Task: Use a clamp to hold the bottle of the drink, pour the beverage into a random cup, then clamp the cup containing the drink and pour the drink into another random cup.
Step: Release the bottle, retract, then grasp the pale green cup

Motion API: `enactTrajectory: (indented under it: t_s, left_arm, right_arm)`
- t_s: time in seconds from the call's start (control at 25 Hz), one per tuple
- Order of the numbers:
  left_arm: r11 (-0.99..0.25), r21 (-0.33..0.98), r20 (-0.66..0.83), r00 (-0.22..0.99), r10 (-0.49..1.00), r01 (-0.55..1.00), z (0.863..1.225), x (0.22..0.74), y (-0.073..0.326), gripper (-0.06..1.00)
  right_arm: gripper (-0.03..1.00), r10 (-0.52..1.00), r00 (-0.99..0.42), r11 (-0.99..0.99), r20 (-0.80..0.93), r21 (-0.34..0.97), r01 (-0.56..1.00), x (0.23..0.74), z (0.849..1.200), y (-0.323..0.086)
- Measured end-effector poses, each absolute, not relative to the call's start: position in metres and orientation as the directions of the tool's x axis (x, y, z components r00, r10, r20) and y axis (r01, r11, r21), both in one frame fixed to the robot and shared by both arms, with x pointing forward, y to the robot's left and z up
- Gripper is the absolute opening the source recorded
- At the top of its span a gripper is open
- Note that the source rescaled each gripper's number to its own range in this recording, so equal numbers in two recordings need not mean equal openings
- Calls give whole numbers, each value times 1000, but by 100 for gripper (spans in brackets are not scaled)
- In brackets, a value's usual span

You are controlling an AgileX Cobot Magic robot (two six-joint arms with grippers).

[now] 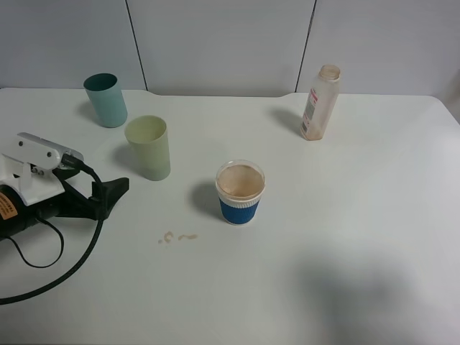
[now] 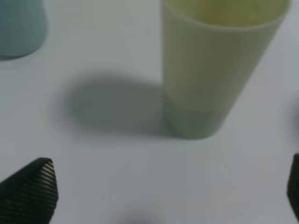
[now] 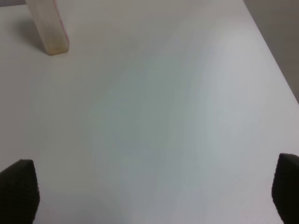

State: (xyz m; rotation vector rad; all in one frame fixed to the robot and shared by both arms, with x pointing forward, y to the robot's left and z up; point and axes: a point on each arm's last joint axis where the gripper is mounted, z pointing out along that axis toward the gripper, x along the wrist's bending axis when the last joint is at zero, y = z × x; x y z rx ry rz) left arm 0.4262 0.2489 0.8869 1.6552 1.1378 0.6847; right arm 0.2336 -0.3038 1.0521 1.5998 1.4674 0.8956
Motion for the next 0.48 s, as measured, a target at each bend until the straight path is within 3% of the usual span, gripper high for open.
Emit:
enactTrajectory:
  t_s: [0.48]
  left_arm:
    - [-101,904,-88,412,907,415,871,426,248,100]
  right_arm:
    - [100,996,88,-37,-3,891,453,234,1052,-304]
